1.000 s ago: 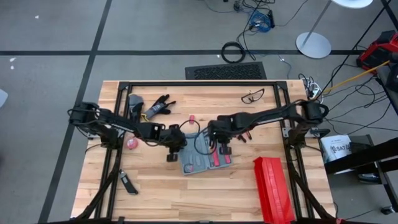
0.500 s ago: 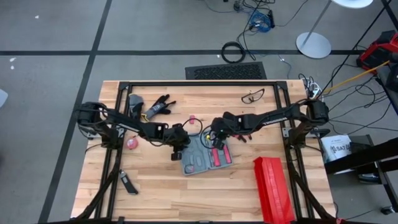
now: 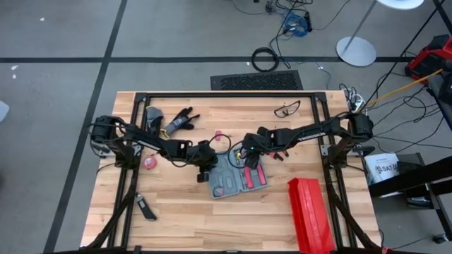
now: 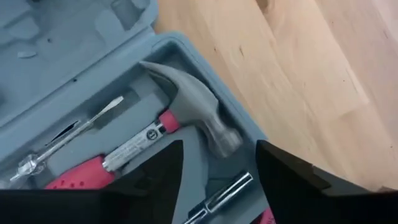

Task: Prefit tool cases
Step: Put the red hammer into the gray prefit tools case

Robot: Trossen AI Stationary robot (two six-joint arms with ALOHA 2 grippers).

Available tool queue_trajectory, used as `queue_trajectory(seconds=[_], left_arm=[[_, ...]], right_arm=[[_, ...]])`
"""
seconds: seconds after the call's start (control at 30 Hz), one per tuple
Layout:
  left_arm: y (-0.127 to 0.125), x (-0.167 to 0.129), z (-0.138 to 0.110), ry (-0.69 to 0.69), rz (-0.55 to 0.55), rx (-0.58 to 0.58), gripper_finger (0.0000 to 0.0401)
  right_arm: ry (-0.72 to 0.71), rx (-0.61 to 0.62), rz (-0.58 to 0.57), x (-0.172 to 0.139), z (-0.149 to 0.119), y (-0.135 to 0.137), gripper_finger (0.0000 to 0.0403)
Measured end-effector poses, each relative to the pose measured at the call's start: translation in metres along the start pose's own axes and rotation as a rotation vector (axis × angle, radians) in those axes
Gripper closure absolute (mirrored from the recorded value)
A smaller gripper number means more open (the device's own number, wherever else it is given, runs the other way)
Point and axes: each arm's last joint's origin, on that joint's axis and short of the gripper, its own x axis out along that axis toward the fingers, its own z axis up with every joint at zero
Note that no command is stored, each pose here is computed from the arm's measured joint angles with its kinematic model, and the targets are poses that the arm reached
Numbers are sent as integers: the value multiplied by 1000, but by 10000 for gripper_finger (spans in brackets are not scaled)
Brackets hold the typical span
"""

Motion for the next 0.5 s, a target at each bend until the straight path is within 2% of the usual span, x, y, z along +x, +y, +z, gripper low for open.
queue_trajectory(seconds=[0.2,0.5], left_arm=[[0,0,1,-15,3,-2,310],[0,1,0,-4,11,-10,310]], right_arm=[[-47,11,10,1,6,-1,202],[11,79,16,28,1,2,201]])
